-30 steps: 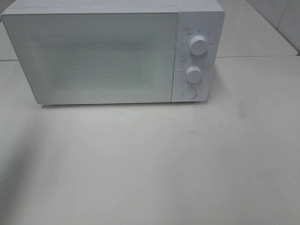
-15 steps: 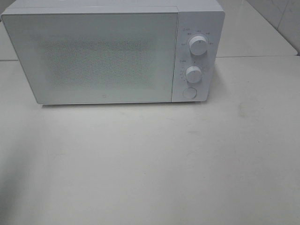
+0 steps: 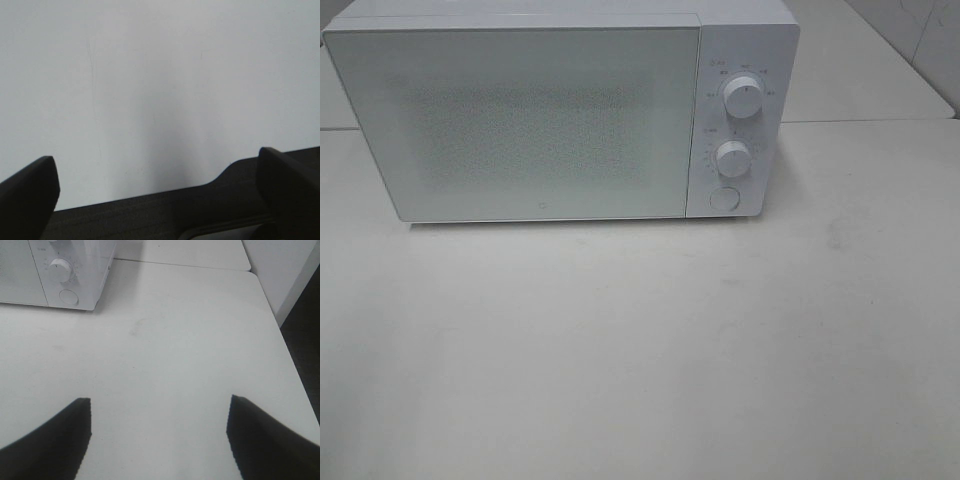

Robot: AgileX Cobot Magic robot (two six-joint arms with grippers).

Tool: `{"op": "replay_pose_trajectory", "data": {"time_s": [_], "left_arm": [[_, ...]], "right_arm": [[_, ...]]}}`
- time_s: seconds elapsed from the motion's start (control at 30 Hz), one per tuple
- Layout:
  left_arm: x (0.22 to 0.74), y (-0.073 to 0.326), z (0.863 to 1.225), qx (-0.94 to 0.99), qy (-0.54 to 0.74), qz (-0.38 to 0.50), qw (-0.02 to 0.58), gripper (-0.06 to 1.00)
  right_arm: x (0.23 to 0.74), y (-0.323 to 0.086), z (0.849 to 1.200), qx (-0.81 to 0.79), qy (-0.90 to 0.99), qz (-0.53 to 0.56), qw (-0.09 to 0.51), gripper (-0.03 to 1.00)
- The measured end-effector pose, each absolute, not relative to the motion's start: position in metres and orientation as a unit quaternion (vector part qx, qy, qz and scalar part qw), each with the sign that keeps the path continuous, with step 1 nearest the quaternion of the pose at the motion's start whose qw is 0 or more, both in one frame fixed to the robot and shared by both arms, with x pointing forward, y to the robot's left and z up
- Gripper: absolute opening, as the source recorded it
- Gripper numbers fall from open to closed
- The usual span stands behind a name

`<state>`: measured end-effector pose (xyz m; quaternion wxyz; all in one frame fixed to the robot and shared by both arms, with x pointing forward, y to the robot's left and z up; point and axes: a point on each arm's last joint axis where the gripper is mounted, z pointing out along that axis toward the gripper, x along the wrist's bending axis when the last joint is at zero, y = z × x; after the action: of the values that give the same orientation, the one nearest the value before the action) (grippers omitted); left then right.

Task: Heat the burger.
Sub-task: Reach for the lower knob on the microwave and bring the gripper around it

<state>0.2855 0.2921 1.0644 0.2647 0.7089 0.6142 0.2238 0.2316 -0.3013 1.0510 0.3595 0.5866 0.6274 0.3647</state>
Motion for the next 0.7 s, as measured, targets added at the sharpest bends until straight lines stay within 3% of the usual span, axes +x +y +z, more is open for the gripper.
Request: {"op": "replay_pose_trajectory", "data": {"time_s": [0.37,0.7], "left_arm": [[0.234,0.290,1.057,0.658,0.560,0.340,0.370,0.99],[0.229,0.290,1.057,0.648,0.553,0.355,0.385,0.99]], "right_arm": [[0.232,-0.301,1.051,0.587,0.627,0.365,0.360,0.72],[0.232,-0.301,1.051,0.587,0.627,0.365,0.360,0.72]]}}
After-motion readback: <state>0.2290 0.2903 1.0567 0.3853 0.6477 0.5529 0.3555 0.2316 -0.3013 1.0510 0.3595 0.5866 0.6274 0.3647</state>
